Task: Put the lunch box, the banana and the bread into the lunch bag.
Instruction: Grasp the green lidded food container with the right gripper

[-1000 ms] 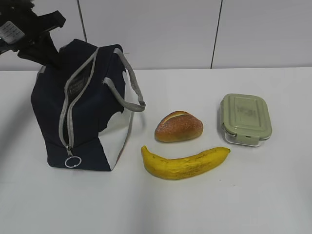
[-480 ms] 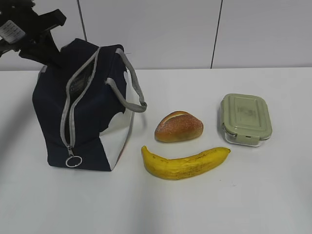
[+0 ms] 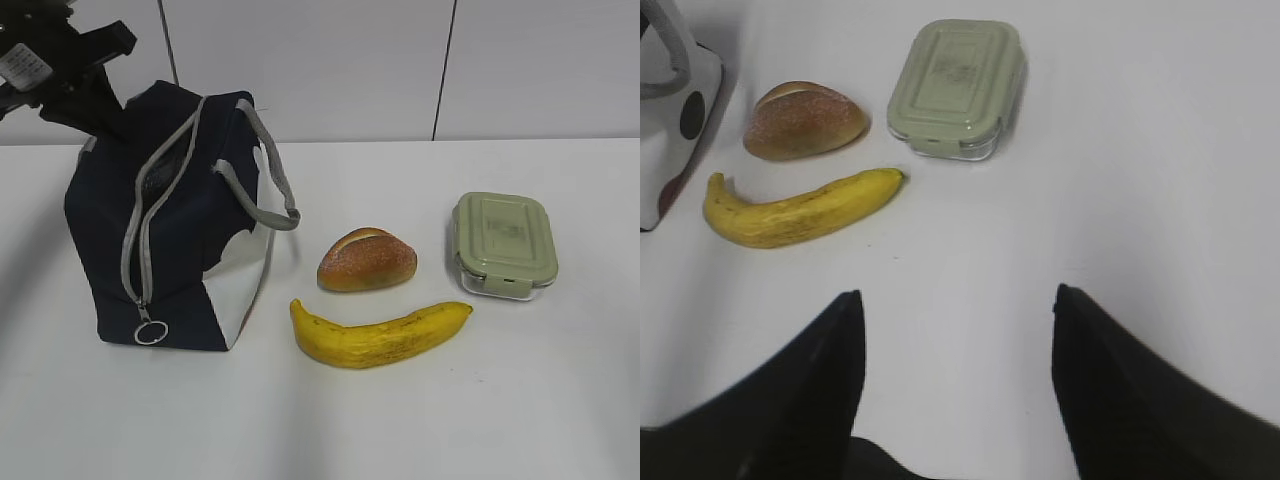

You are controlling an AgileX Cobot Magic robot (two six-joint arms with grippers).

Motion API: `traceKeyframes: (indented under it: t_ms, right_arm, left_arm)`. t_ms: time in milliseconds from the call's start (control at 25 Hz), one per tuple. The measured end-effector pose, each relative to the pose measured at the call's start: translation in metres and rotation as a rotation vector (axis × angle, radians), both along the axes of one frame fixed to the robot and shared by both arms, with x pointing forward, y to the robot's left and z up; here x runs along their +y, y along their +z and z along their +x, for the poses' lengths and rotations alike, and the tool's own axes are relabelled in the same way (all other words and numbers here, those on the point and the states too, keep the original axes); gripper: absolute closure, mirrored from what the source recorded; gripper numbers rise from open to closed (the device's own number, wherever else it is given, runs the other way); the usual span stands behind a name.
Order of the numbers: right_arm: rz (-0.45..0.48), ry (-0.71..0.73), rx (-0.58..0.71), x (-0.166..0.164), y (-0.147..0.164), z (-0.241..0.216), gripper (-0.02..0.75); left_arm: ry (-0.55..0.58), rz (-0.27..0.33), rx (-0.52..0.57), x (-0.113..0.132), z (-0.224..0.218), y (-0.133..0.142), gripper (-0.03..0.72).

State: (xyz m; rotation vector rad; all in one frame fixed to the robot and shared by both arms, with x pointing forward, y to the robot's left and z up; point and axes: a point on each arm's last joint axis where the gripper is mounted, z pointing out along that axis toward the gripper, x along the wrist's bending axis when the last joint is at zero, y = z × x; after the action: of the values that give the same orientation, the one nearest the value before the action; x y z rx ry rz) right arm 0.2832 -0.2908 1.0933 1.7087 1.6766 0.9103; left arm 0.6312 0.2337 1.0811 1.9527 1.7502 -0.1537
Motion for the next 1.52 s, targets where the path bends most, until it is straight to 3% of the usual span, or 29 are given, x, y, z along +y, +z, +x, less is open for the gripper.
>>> traceKeyframes:
  t_ms: [240,640,920,1240,1520]
  right_arm:
    - [0.147,0.023,0.154,0.004,0.0,0.066,0.299]
    - [0.224,0.116,0.416,0.005,-0.031,0.177,0.298]
    - [0.227,0.13,0.467,0.0,-0.039,0.241,0.3]
    - [0.174,0.153,0.519,-0.016,-0.046,0.283,0.3]
    - [0.272,0.169,0.511,-0.063,-0.062,0.29,0.3]
  left_arm:
    - [0.0,-0.017,0.002,-0.001,0.0,0.001,0.691]
    - [-0.003,-0.023,0.004,-0.002,0.0,0.001,0.691]
    - [-0.001,-0.048,0.005,-0.004,0.0,0.002,0.691]
    - [-0.001,-0.048,0.006,-0.004,0.0,0.002,0.691]
    - [-0.001,-0.048,0.006,-0.004,0.0,0.002,0.691]
